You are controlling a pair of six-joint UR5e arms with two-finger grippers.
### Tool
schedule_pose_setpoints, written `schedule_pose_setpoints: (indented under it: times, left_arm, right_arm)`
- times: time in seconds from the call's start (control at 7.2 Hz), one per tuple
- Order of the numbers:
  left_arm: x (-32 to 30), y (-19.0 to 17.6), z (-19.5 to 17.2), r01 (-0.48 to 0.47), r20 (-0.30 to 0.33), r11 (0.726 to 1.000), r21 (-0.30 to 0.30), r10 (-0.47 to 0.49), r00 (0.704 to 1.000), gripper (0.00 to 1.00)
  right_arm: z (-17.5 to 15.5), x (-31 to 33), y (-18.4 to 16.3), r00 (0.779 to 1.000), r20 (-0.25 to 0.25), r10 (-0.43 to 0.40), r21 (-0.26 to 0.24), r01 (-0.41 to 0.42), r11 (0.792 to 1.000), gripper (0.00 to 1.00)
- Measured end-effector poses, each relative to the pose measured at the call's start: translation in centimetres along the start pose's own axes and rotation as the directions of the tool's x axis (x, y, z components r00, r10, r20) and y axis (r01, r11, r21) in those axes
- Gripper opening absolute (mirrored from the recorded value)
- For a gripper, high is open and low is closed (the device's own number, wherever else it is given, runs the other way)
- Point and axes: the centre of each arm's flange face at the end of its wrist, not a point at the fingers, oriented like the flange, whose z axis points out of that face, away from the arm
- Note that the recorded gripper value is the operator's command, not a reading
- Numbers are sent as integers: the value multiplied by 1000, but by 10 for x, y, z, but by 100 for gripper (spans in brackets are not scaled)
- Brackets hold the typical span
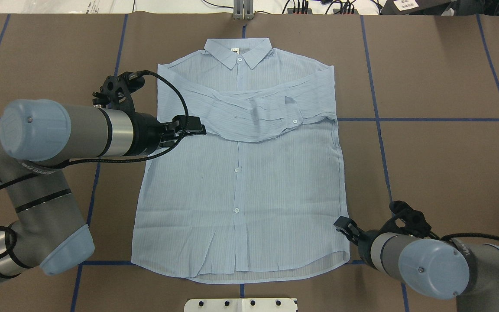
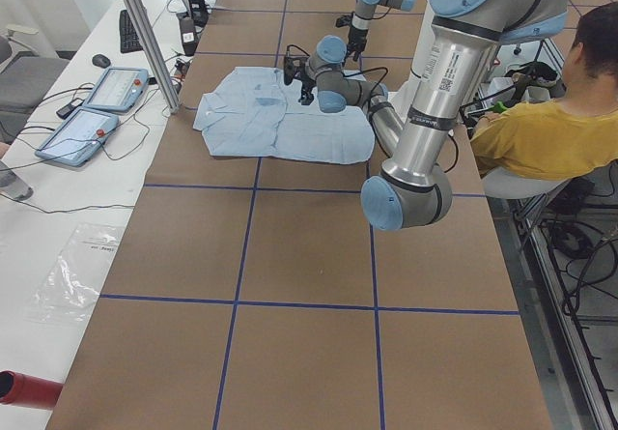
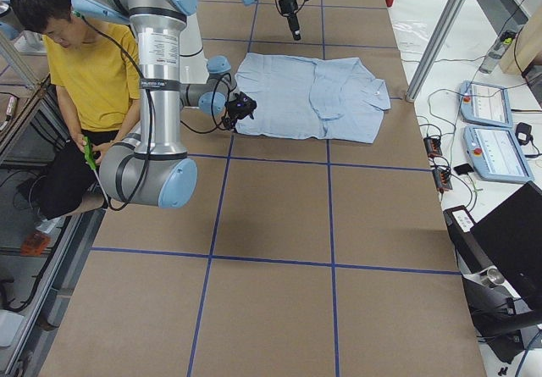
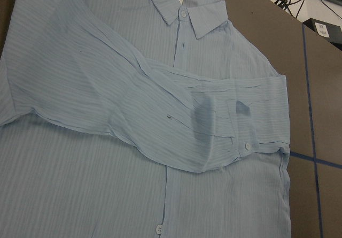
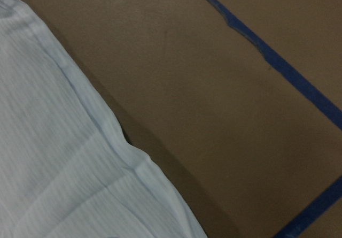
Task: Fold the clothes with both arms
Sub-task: 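Release the sleeve with the left gripper while the right gripper moves to the hem, then move the left gripper down to the hem corner nearest it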
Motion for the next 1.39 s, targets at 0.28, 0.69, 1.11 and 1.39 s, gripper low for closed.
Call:
schedule_pose_setpoints:
  times: [0.28, 0.69, 1.11, 1.39]
  left_arm:
    - [-4, 0, -2, 1, 5, 1000, -2, -1, 1000, 93]
    - [-10, 0, -7, 7, 27, 1000, 2, -7, 1000, 93]
    - [-8, 0, -13, 11, 38, 1000, 7, -11, 999, 93]
    - [-8, 0, -14, 11, 39, 1000, 7, -11, 999, 93]
  right_arm:
    - [6, 17, 19, 999, -41, -7, 12, 7, 1000, 85]
    - [11, 27, 33, 997, -71, -31, 6, 31, 999, 79]
    - [15, 28, 39, 996, -76, -50, 4, 51, 999, 78]
    - [19, 11, 43, 995, -80, -59, 31, 61, 998, 70]
